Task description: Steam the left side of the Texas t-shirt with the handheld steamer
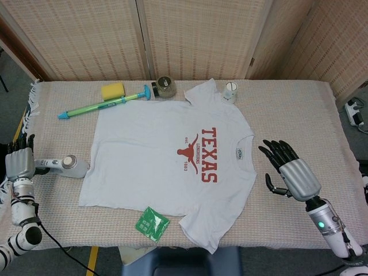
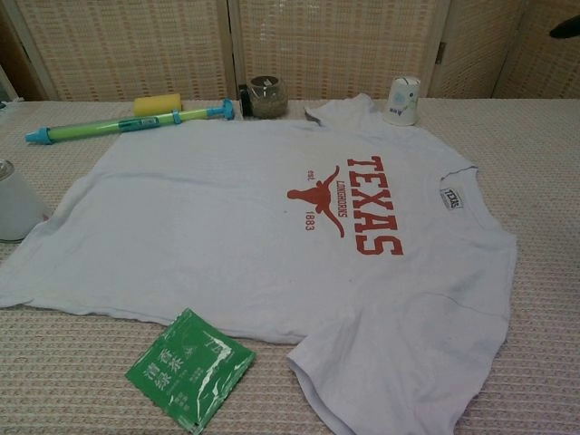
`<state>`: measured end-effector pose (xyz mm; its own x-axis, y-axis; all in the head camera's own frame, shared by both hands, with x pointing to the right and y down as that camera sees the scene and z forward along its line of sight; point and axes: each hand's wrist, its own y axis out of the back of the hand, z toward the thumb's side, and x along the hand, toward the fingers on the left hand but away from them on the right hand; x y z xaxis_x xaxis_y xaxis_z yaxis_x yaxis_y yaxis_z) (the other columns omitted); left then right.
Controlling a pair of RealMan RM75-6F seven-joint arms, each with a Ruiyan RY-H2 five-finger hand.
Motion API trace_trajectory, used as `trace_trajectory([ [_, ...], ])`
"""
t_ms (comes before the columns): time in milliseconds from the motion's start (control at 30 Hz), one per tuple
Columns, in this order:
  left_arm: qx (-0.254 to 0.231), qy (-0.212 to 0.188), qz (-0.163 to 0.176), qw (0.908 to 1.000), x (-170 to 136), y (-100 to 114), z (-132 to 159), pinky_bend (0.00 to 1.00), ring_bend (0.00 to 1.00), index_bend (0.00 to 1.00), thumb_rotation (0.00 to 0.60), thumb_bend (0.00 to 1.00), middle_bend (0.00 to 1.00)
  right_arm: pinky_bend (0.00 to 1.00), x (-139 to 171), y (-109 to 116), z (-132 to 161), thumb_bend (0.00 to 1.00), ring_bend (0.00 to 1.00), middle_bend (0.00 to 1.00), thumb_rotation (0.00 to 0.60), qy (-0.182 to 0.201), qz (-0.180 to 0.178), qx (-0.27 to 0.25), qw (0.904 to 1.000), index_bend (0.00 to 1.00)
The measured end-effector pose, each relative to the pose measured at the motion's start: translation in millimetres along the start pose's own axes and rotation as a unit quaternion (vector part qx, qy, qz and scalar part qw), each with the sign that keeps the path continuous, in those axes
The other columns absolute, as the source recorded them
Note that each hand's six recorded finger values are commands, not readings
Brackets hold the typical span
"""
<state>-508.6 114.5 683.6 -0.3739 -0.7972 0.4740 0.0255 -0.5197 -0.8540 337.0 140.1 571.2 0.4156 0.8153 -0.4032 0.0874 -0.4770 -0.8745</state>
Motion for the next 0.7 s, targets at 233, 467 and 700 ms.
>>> trace_trajectory([
  [233,-0.016,-0.013,-0.009,0.9998,-22,6,-7,0.05,0.00,0.00,0.600,0.01,0.00,0.00,5,2,-7,0.63,0.00,0.00,0.197,-0.014,-0.001,-0.003,0.9999,0.00],
  [467,-0.054,-0.024,0.035,0.9976,-43,21,-20,0.20,0.19,0.27,0.600,0.13,0.27,0.00,15,-1,-20,0.63,0.00,0.01,0.378,-0.043,0.009,-0.003,0.9990,0.00],
  [700,-0.084,-0.058,0.058,0.9931,-76,34,-29,0.22,0.22,0.35,0.600,0.25,0.33,0.01,34,-2,-33,0.63,0.00,0.05,0.401,-0.080,0.000,-0.016,0.9967,0.00],
])
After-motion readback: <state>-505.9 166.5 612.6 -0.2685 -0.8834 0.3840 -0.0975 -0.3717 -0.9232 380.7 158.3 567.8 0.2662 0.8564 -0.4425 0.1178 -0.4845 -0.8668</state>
